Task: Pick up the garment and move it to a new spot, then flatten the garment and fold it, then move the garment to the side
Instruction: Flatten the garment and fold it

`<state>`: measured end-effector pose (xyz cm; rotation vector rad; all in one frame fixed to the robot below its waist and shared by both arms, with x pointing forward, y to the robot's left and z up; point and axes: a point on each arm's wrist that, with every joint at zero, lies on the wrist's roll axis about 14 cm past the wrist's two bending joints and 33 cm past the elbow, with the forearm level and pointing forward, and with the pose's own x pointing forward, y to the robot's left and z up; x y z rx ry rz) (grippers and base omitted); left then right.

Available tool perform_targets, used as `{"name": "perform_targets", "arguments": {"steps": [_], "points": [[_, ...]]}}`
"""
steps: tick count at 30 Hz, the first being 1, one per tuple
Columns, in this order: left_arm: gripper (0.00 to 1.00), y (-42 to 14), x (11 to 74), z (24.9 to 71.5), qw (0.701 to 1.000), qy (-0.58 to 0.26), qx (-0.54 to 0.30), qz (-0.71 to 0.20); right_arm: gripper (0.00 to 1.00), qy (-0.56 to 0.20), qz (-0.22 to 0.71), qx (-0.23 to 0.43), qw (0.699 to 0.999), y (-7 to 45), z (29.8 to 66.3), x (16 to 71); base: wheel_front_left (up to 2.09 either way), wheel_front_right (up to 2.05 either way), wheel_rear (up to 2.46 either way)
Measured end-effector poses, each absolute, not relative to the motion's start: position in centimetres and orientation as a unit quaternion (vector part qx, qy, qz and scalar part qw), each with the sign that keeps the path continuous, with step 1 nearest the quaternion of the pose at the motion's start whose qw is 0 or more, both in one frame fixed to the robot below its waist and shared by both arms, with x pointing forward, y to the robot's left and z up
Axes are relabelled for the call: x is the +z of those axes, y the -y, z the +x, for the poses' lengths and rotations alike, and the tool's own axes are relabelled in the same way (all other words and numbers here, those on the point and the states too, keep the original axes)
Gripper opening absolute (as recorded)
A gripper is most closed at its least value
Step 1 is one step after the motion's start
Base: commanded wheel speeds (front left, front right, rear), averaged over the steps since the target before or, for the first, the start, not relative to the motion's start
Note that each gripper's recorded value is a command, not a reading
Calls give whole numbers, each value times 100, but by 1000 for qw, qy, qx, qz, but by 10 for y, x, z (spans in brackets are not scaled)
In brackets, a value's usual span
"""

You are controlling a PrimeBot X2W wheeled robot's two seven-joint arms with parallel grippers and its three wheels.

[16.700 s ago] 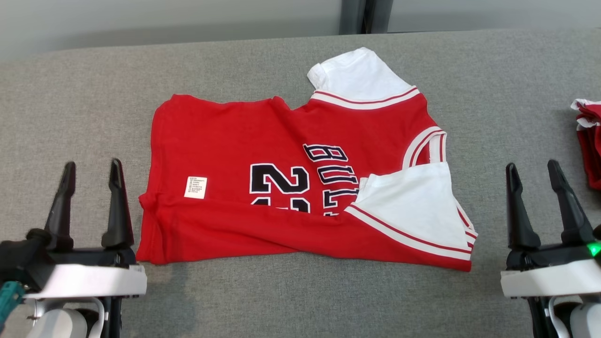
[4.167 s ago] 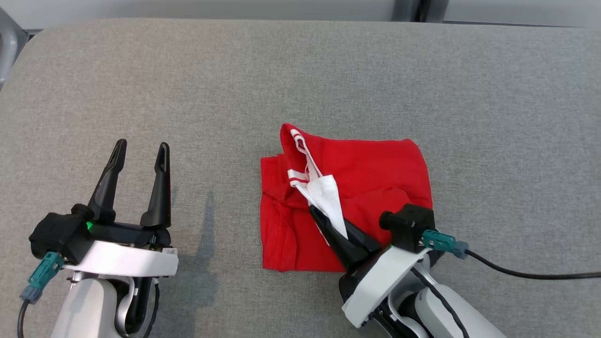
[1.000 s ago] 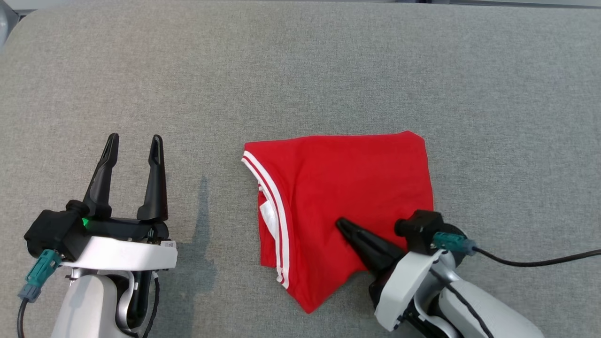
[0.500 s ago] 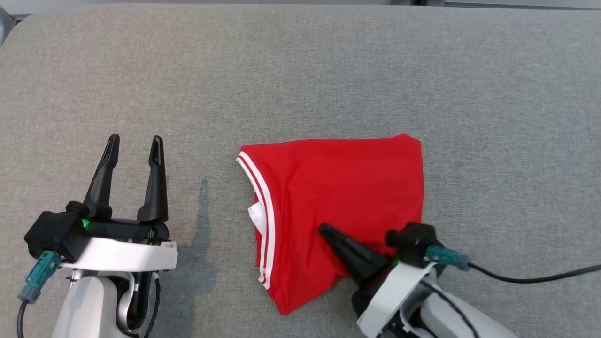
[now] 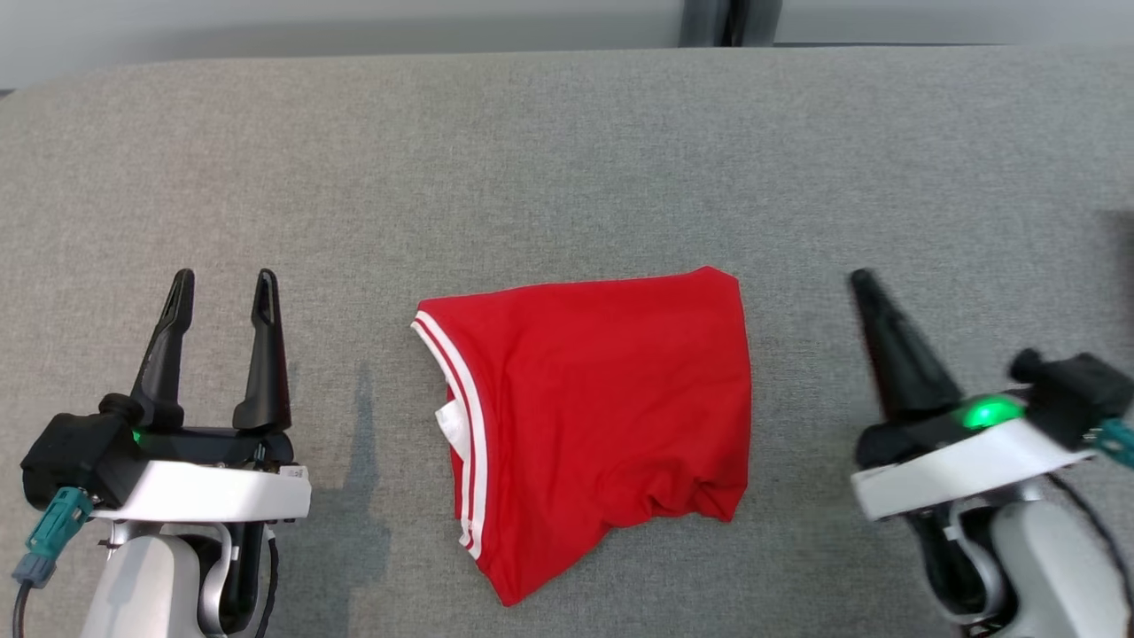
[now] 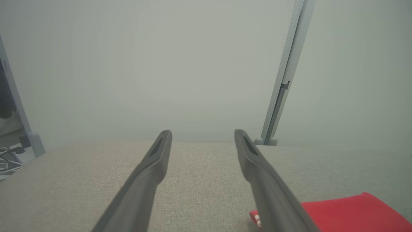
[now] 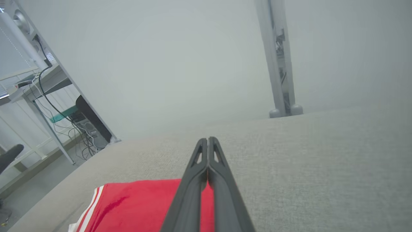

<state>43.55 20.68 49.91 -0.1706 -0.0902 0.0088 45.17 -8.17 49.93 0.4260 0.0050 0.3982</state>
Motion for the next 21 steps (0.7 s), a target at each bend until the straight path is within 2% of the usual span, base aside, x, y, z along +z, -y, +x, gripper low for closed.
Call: {"name": "perform_targets", "arguments": {"steps": [1, 2, 3, 4, 10, 21], "points": [[100, -207, 501, 435, 995, 47, 4, -85, 0, 8, 210, 177, 961, 94, 454, 505, 0, 0, 0], [100, -206, 503, 434, 995, 49, 3, -84, 27, 12, 201, 165, 965, 103, 454, 507, 0, 0, 0], [100, -206, 504, 433, 995, 50, 3, -84, 93, 16, 193, 154, 969, 112, 454, 509, 0, 0, 0], [100, -205, 504, 432, 995, 48, 2, -84, 100, 22, 190, 140, 972, 121, 453, 512, 0, 0, 0], [100, -205, 511, 422, 995, 52, 2, -81, 100, 35, 154, 97, 983, 153, 446, 525, 0, 0, 0], [100, -205, 526, 392, 996, 55, -1, -68, 100, 27, 118, 75, 990, 170, 412, 534, 0, 0, 0]]}}
